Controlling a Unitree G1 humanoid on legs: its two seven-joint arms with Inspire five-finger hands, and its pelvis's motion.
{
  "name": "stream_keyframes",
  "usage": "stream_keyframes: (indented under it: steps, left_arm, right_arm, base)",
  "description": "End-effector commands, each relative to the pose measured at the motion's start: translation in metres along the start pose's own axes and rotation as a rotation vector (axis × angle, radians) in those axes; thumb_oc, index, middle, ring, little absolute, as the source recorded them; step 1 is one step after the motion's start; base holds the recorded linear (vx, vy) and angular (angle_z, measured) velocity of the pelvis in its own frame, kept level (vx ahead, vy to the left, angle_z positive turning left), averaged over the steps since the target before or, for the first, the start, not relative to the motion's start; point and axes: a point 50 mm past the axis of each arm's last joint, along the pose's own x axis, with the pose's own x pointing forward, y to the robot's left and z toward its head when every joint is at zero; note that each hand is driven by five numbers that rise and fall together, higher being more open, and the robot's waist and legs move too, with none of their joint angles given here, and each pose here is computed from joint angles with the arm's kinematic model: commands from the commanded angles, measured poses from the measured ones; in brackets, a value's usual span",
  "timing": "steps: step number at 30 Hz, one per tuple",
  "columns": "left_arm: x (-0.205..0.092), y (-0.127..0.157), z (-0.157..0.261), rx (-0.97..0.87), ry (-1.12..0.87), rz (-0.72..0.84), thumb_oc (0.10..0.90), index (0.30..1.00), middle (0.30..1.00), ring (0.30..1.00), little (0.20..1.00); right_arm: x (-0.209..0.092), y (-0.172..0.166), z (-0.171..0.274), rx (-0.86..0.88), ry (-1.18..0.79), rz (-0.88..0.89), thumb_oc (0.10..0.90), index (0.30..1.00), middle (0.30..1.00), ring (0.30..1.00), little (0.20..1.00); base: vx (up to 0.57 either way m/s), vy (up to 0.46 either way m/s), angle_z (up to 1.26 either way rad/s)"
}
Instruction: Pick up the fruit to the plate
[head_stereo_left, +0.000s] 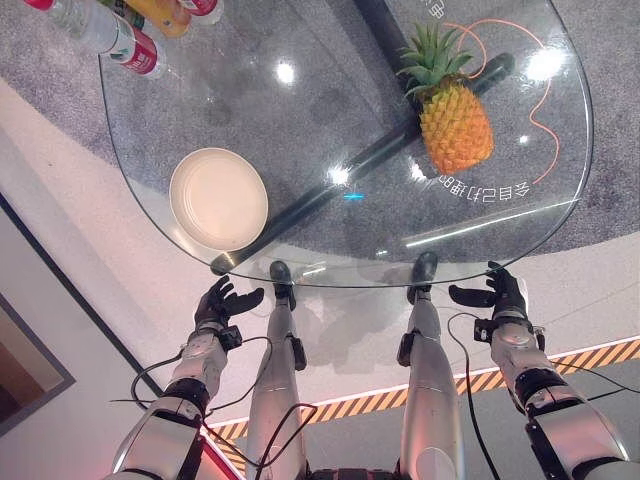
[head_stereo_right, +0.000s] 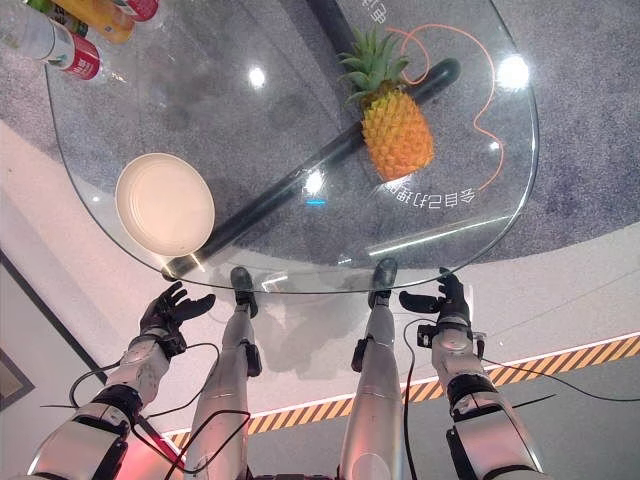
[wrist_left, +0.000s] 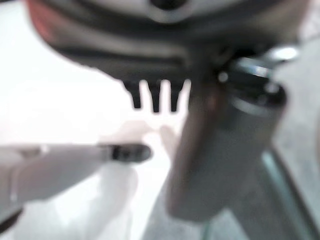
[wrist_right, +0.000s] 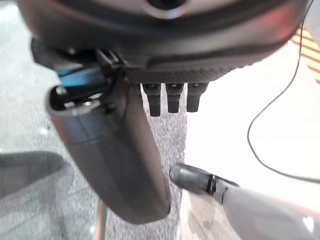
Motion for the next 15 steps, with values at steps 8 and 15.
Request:
stream_keyframes:
  steps: [8,15]
  left_arm:
    - [-0.001,0.049,0.010,0.042,-0.011,0.109,0.800,0.900,0.900,0.900,0.900]
    - [-0.002,0.051,0.009,0.054,-0.012,0.096,0.800,0.900,0.900,0.900,0.900]
  right_arm:
    - [0.010,-0.106,0.033,0.071,-0.052,-0.583,0.800,0.900,0.900,0.900,0.900]
    - [0.007,-0.142,0.067,0.084,-0.118,-0.829,0.800,0.900,0.900,0.900,0.900]
  base:
    - [0.01,-0.031,0.01]
    - [0.01,-0.001,0.02]
